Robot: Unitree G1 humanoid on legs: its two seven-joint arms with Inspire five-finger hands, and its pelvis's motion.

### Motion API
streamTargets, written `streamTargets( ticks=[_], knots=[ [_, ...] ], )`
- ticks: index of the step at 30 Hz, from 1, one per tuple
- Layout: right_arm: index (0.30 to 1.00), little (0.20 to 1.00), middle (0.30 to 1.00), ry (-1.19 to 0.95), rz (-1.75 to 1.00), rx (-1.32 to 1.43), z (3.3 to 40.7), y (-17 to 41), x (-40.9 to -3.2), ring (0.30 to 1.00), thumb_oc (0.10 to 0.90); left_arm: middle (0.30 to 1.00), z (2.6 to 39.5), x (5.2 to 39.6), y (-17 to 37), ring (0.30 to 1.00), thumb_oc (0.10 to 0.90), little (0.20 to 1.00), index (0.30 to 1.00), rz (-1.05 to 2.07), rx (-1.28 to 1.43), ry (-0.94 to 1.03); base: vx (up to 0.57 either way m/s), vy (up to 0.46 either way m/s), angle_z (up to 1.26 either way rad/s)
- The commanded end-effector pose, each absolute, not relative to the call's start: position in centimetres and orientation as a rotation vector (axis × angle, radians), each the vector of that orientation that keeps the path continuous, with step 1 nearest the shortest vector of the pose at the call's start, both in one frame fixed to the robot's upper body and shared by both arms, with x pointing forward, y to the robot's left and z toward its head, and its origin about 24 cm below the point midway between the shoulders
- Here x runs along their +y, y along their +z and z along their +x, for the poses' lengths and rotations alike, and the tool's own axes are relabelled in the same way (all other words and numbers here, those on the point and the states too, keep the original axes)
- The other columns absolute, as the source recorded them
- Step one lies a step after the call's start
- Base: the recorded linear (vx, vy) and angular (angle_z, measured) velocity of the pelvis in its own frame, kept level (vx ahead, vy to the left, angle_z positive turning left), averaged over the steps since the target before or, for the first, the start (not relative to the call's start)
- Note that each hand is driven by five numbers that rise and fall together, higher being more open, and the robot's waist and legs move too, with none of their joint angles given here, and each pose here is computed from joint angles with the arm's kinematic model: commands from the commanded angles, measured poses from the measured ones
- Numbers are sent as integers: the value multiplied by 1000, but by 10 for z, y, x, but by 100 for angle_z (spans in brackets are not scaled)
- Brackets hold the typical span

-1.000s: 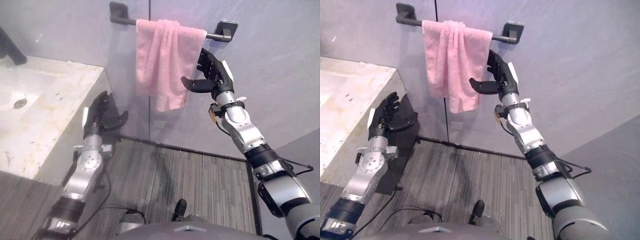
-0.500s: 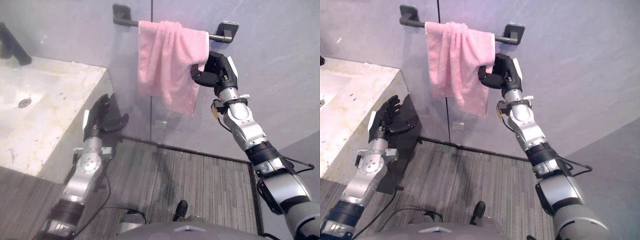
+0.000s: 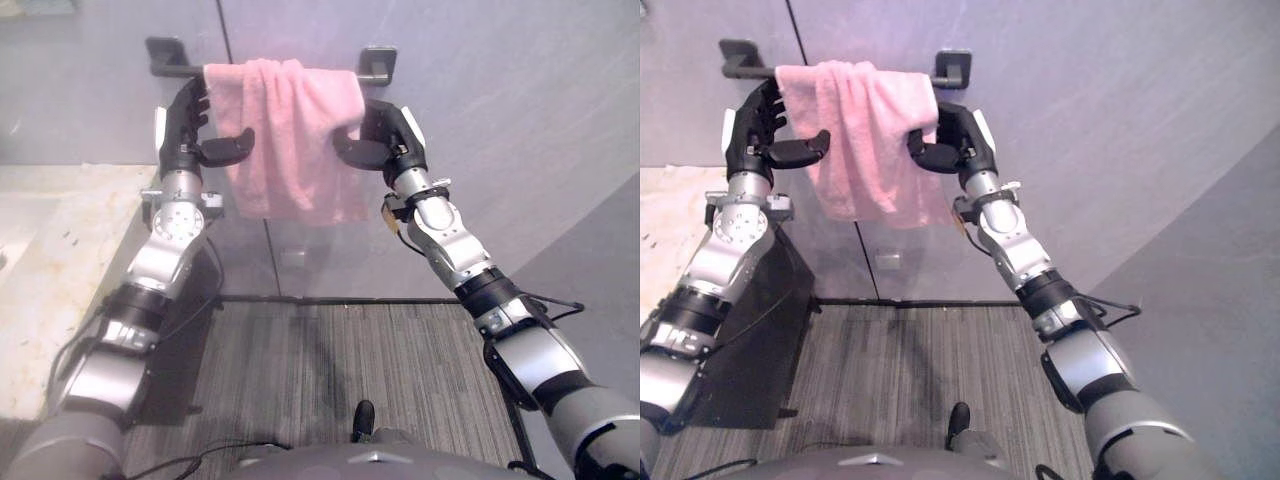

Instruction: Organize the bathroom.

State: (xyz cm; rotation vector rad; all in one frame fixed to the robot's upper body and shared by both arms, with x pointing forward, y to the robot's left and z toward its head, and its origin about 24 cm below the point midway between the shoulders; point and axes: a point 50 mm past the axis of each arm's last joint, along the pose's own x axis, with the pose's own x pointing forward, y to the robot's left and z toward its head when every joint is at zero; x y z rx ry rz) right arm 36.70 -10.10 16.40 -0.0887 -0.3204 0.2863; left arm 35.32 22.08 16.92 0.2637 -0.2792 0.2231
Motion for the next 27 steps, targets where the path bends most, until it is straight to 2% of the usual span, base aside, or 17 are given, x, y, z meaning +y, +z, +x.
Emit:
streamTargets(
  ticks=[1, 9, 10, 11, 12, 13, 27],
  knots=[
    [300, 300, 300, 433, -98, -477, 365, 198, -78, 300, 400, 900, 361, 220, 230, 900, 800, 900, 900, 324, -470, 196, 26, 16, -10],
    [300, 300, 300, 446, -112, -457, 365, 192, -70, 300, 400, 900, 369, 224, 231, 900, 800, 900, 900, 298, -372, 164, 6, 5, 0],
    [305, 305, 305, 445, -112, -455, 365, 191, -70, 305, 403, 848, 369, 223, 231, 848, 765, 848, 848, 301, -369, 159, 0, 0, 0],
    [314, 314, 314, 446, -115, -451, 365, 190, -71, 314, 409, 589, 369, 223, 230, 589, 593, 589, 589, 299, -357, 146, 0, 0, 0],
    [314, 314, 314, 446, -116, -449, 365, 190, -71, 314, 409, 554, 369, 223, 230, 554, 569, 554, 554, 300, -354, 141, 0, 0, 0],
    [316, 316, 316, 447, -118, -447, 365, 189, -71, 316, 411, 300, 370, 222, 230, 300, 400, 300, 300, 306, -351, 136, 0, 0, 0],
    [324, 324, 324, 412, -162, -395, 366, 173, -82, 324, 416, 300, 369, 238, 236, 300, 400, 300, 300, 355, -313, 122, 1, 3, -1]
  ],
)
